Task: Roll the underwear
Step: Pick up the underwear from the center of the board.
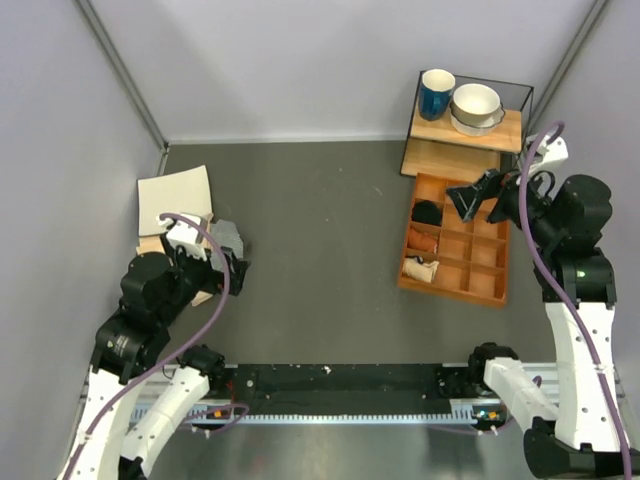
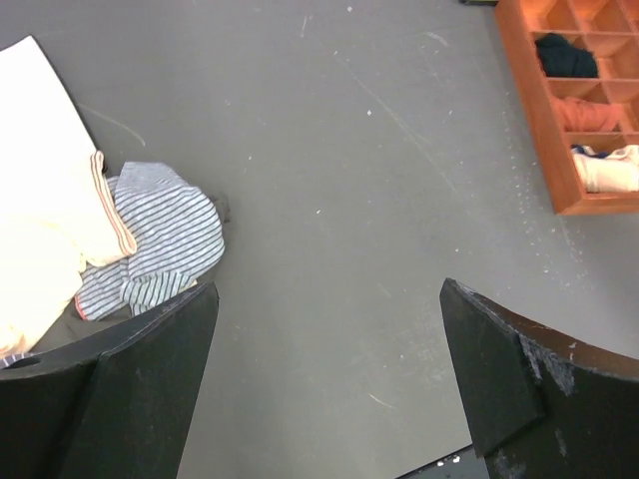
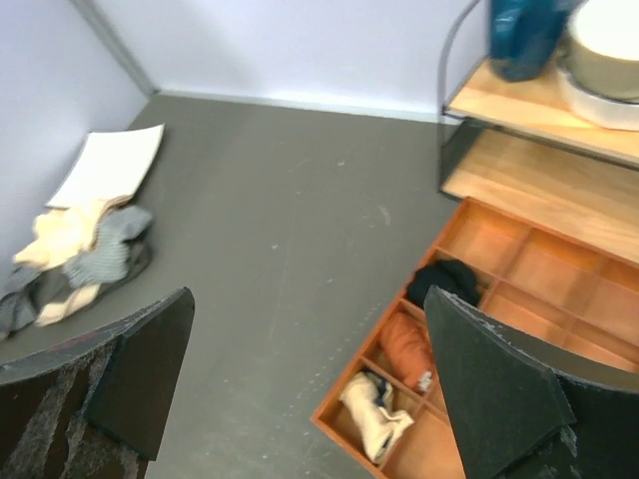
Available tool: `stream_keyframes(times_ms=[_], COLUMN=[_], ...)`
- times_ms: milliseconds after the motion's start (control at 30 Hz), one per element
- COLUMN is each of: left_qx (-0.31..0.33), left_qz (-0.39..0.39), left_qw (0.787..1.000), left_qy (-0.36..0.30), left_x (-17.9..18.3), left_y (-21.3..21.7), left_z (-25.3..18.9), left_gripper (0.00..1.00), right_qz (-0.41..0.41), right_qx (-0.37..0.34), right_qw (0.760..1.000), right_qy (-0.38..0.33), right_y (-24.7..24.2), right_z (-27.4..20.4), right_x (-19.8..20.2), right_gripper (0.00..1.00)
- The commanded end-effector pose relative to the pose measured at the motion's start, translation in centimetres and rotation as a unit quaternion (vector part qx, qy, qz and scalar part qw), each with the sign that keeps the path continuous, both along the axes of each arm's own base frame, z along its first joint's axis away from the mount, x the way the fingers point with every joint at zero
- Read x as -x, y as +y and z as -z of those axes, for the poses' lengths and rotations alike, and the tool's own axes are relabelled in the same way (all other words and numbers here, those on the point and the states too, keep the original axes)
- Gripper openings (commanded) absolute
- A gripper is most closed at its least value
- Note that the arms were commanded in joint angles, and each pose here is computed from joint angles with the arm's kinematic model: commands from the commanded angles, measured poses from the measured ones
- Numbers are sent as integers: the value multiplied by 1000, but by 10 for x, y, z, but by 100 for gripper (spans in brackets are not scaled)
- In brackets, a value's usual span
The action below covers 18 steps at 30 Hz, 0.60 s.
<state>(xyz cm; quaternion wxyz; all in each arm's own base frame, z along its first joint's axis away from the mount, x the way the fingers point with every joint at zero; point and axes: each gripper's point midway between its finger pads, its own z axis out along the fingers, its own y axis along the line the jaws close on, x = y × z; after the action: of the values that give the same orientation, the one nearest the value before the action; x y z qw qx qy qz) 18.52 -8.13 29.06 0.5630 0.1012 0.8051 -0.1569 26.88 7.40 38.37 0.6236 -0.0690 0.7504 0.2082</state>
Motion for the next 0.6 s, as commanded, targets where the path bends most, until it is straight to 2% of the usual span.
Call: stream_keyframes(times_ms=[0,167,200,267,400,567], left_qx=[-4,-3,-2,6,26,-4], left_qz=[-39,-46,-60,-58,-104,-152], left_qw=[999,999,998,997,991,982], left_qy=[-24,21,23,43,74,112], left_x=[-18,-39,-44,-53,-71,-89], left_y=[9,3,8,6,27,54], left_z=[5,38,42,55,69,94], left_gripper=[98,98,98,98,98,98], right_qz=[-143,-277,-338,-373,-366,-360], right_qx=[-51,-63,-63,-55,-56,-33], right_qw=[988,959,939,926,928,932], right_qy=[7,12,15,10,40,22], right_y=[44,75,85,95,94,91], right_z=[7,32,42,56,98,103], right_x=[9,10,24,27,17,19], right_gripper=[99,99,99,99,99,99])
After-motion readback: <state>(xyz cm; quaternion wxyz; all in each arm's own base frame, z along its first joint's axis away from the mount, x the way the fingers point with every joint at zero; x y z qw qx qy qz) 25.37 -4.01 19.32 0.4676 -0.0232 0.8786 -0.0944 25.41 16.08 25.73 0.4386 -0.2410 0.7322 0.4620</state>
